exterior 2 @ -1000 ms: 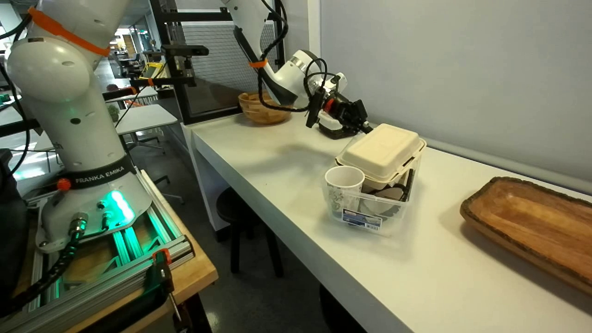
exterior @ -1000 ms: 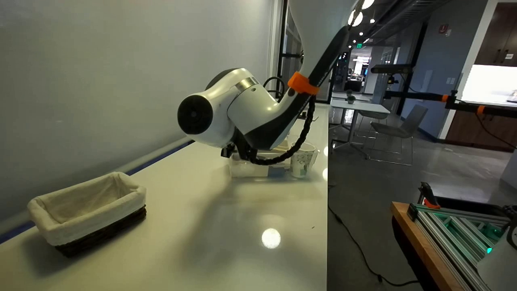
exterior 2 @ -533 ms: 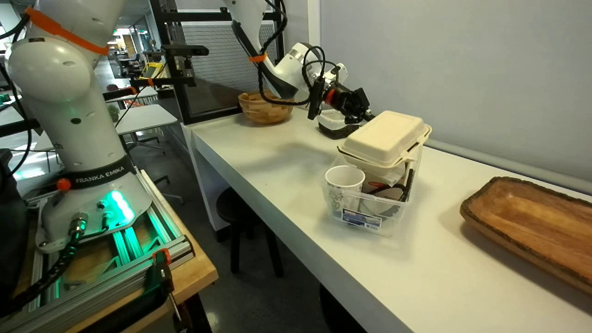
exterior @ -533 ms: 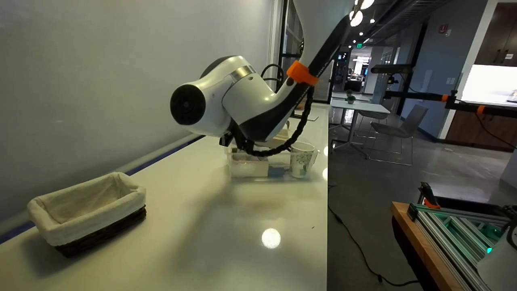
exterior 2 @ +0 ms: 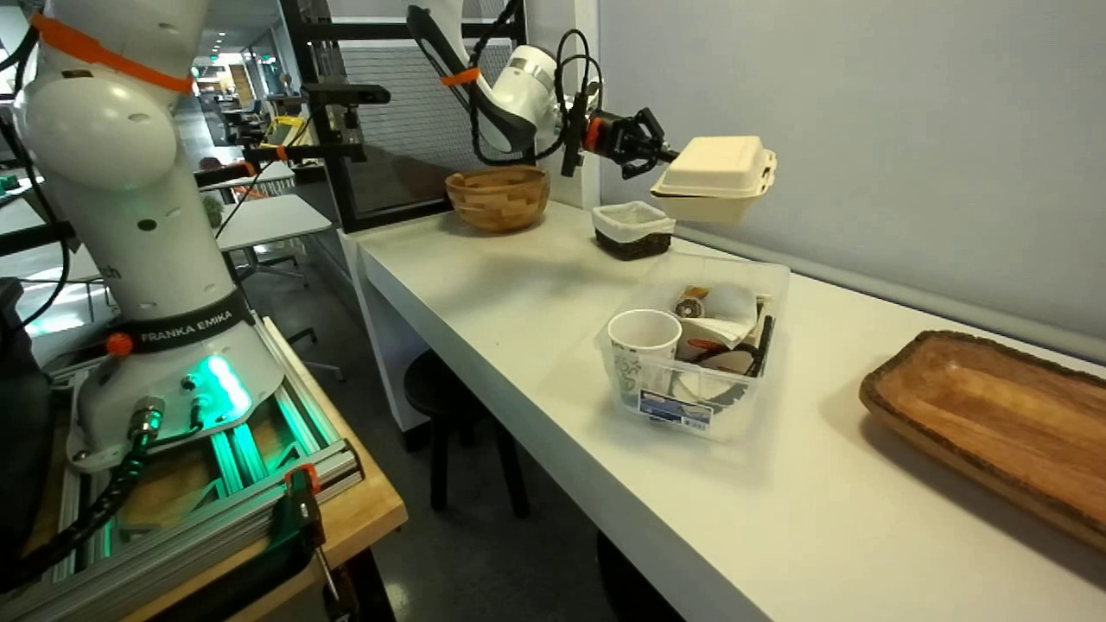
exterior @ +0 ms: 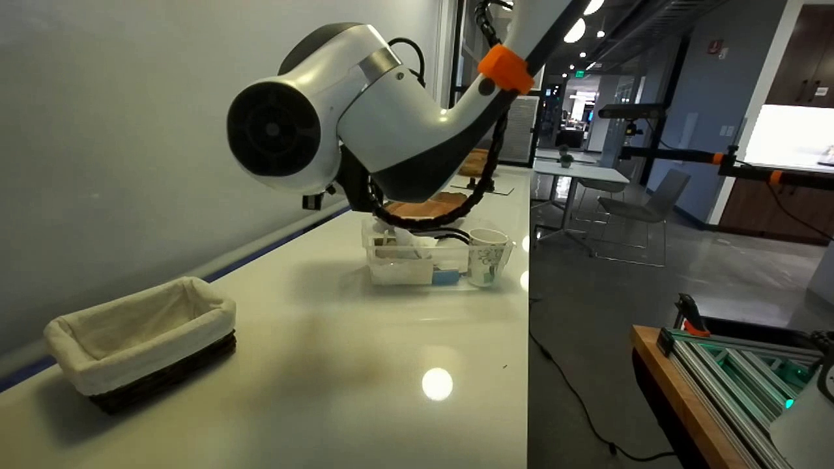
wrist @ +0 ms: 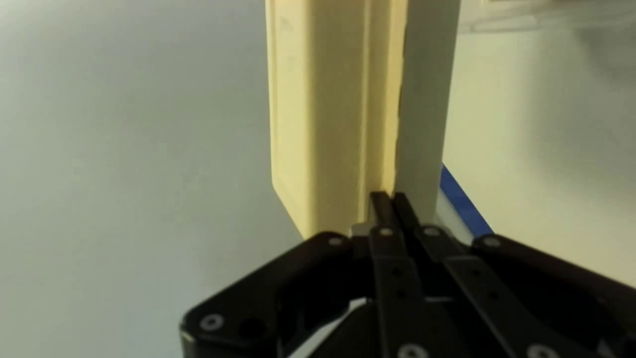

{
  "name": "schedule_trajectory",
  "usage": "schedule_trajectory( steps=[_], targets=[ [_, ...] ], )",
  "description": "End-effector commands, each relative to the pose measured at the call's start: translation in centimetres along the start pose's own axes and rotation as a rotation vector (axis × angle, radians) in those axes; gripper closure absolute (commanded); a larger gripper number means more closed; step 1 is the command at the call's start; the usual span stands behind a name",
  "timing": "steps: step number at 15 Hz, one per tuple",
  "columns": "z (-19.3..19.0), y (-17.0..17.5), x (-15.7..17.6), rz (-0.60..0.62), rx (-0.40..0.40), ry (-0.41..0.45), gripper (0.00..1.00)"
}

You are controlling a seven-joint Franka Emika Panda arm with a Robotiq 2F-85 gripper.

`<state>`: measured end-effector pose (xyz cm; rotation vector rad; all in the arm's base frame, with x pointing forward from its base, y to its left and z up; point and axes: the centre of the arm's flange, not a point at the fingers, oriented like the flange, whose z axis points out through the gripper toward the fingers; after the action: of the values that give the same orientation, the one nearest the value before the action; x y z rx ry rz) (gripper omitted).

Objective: Remove the takeaway pack from the lunchbox and put it on the table

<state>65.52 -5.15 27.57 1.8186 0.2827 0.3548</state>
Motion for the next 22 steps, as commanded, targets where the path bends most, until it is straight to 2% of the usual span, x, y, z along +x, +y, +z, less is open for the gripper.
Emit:
schedule_trajectory(
  steps=[1, 2, 3, 5, 10, 15, 17, 22],
  targets=[
    [-5.3, -3.7, -0.1, -0.098, 0.053, 0.168, 0.99],
    [-6.9, -4.8, -0.1, -0.113, 0.08, 0.216, 0.99],
    [-4.8, -3.5, 1.1, -0.075, 0.057, 0.136, 0.99],
    [-5.8, -4.2, 1.2, -0.082, 0.063, 0.15, 0.97],
    [-4.6, -3.3, 0.7, -0.07, 0.056, 0.15, 0.99],
    [-4.5, -4.4, 2.1, -0.186, -0.02, 0.342, 0.99],
    [-3.8, -5.1, 2.3, -0.238, -0.054, 0.392, 0.99],
    [-0.9, -7.7, 1.8, -0.239, -0.104, 0.499, 0.99]
  ],
)
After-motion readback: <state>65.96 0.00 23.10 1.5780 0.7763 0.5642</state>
